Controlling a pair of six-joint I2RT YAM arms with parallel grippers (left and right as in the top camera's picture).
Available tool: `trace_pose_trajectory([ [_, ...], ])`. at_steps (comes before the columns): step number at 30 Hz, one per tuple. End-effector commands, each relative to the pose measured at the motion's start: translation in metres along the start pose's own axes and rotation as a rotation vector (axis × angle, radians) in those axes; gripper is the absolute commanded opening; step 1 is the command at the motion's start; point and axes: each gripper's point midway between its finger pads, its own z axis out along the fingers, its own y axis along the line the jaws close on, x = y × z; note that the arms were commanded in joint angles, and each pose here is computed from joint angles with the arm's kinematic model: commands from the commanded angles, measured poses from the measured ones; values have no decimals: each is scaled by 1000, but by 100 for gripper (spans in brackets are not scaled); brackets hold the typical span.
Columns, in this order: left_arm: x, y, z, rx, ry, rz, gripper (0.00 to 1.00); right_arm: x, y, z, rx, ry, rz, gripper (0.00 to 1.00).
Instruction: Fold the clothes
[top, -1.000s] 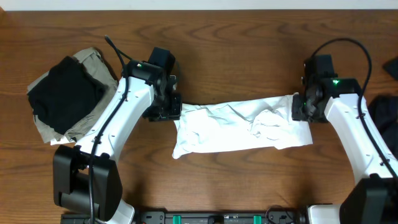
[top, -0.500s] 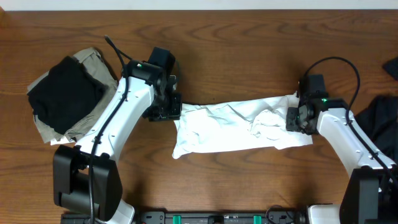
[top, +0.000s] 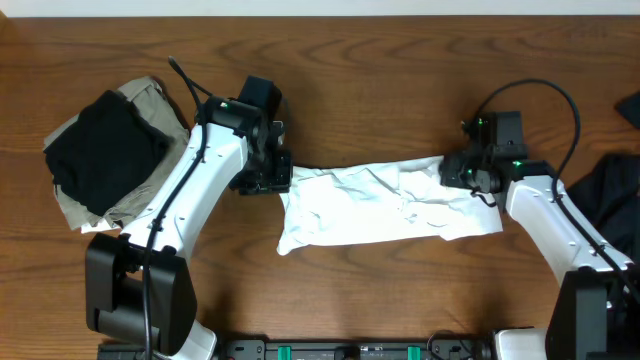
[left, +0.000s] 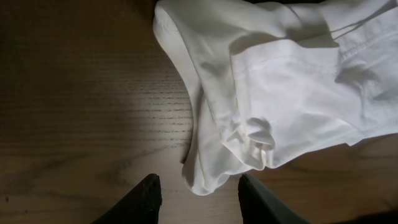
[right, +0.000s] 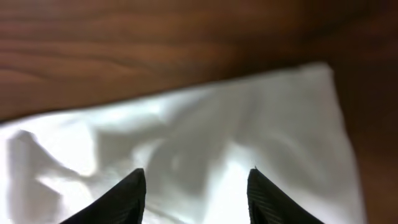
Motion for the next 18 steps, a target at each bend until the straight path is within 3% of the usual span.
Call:
trace_pose_trajectory([
  [1, -3, -1, -5, 6, -12, -3, 43, 1, 24, 5, -73, -2, -39, 52],
  [9, -3, -1, -5, 6, -12, -3, 43, -7, 34, 9, -69, -41, -71, 56],
  [15, -3, -1, -5, 6, -12, -3, 43, -37, 7, -34, 39, -132, -23, 55],
  [18, -3, -1, -5, 6, -12, -4, 43, -32, 3, -48, 46, -120, -13, 54],
])
